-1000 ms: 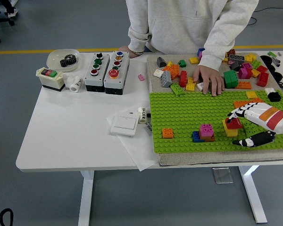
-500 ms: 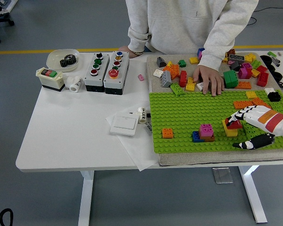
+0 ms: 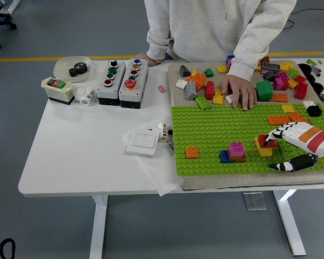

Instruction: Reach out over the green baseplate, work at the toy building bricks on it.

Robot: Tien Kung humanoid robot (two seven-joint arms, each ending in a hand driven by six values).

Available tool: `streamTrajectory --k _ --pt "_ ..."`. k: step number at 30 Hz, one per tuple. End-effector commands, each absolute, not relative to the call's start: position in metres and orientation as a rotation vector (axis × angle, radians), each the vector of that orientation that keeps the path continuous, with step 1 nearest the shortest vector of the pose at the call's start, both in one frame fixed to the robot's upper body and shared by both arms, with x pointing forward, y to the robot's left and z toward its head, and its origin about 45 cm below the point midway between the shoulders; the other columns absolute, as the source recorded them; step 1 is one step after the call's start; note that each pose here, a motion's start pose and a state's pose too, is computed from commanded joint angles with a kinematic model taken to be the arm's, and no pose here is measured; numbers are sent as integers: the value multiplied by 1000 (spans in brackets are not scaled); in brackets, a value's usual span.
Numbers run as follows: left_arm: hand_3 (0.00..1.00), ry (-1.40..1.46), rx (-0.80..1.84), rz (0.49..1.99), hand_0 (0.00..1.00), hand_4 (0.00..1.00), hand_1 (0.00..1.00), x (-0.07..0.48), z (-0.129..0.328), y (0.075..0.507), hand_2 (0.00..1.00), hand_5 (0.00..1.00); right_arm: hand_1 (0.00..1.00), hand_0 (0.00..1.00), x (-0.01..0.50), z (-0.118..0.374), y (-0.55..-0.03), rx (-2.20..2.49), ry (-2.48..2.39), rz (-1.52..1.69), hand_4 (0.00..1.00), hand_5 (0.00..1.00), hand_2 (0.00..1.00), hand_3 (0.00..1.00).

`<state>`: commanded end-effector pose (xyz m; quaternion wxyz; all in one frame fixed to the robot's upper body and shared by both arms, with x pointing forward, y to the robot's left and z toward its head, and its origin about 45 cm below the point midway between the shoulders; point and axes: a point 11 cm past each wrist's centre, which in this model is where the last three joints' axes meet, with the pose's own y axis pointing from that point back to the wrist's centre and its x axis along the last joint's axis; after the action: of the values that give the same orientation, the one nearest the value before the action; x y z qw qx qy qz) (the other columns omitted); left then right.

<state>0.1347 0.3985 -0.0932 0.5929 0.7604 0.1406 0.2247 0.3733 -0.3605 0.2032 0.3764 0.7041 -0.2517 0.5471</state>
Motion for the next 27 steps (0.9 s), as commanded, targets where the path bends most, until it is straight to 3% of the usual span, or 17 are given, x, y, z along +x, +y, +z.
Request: streamTrajectory --k 27 --pt "595 327 1772 509 724 655 725 131 -94 398 695 603 696 740 369 193 -360 1811 -627 1373 864 587 728 648"
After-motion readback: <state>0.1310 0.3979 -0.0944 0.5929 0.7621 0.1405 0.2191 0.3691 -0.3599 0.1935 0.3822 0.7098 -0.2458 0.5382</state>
